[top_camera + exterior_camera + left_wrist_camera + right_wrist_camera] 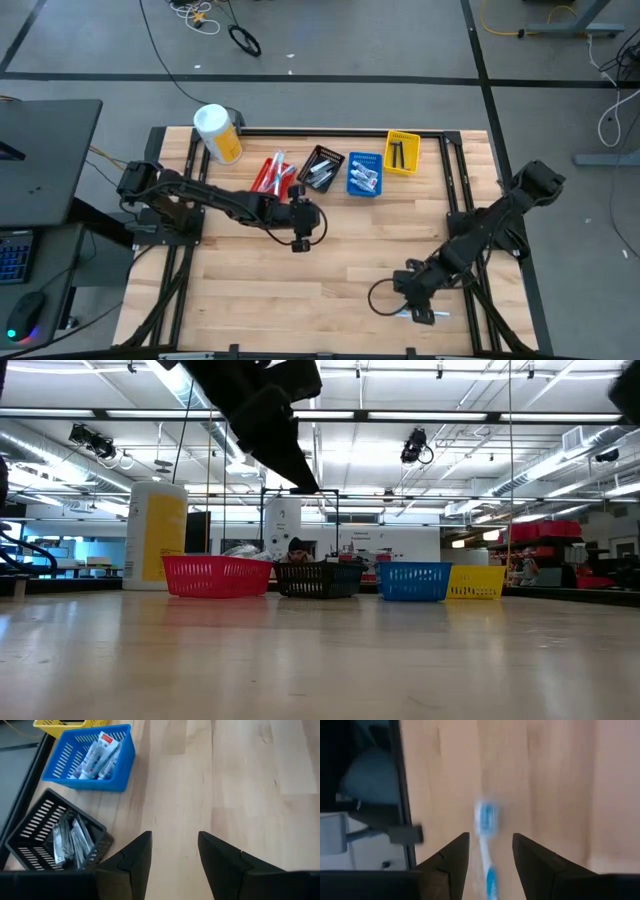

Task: Pick & Place Travel size toiletries
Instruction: Put the blue toothbrush into the red bin

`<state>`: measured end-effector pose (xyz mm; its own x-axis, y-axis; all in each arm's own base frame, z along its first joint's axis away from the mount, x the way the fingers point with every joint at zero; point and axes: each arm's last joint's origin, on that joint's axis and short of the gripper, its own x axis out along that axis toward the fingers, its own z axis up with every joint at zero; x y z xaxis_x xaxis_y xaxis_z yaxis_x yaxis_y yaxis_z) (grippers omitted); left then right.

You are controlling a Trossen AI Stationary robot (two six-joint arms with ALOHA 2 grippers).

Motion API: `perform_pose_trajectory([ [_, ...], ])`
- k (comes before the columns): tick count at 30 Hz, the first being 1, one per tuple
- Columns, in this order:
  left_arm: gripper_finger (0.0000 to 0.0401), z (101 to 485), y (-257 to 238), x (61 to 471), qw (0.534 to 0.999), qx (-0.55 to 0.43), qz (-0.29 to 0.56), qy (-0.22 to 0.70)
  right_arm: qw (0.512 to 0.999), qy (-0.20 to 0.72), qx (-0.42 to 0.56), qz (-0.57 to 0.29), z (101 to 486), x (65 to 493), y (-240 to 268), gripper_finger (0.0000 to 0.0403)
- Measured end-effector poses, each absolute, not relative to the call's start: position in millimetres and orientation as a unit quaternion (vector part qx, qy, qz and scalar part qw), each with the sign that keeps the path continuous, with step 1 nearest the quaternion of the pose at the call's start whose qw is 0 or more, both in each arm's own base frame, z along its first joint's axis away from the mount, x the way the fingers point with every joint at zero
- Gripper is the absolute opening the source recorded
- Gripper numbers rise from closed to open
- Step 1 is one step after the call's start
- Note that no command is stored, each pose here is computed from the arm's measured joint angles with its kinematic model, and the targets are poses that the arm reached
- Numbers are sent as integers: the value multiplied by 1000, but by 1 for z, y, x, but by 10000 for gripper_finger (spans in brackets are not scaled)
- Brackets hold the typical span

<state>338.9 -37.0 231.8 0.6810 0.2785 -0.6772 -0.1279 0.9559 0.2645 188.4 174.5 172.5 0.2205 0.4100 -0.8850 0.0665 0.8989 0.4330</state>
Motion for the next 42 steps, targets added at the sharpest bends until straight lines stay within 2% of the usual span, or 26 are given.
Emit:
perform_pose_trajectory([
  [2,169,233,-34,340,913,100,113,378,737,636,205,101,165,185,180,160],
  [7,169,235,-24,343,917,88,128,367,728,646,207,106,148,184,197,160],
  [15,169,235,-12,343,917,52,155,364,721,672,143,92,121,180,207,152],
  [25,169,235,-11,343,917,42,161,363,733,662,89,128,120,180,204,81],
  [29,169,234,-11,343,917,32,165,362,746,642,100,146,132,185,198,65],
  [34,169,234,-11,343,918,13,168,360,799,569,90,172,160,196,185,63],
  [42,169,234,-12,343,919,-6,172,356,880,449,-46,147,191,211,153,63],
])
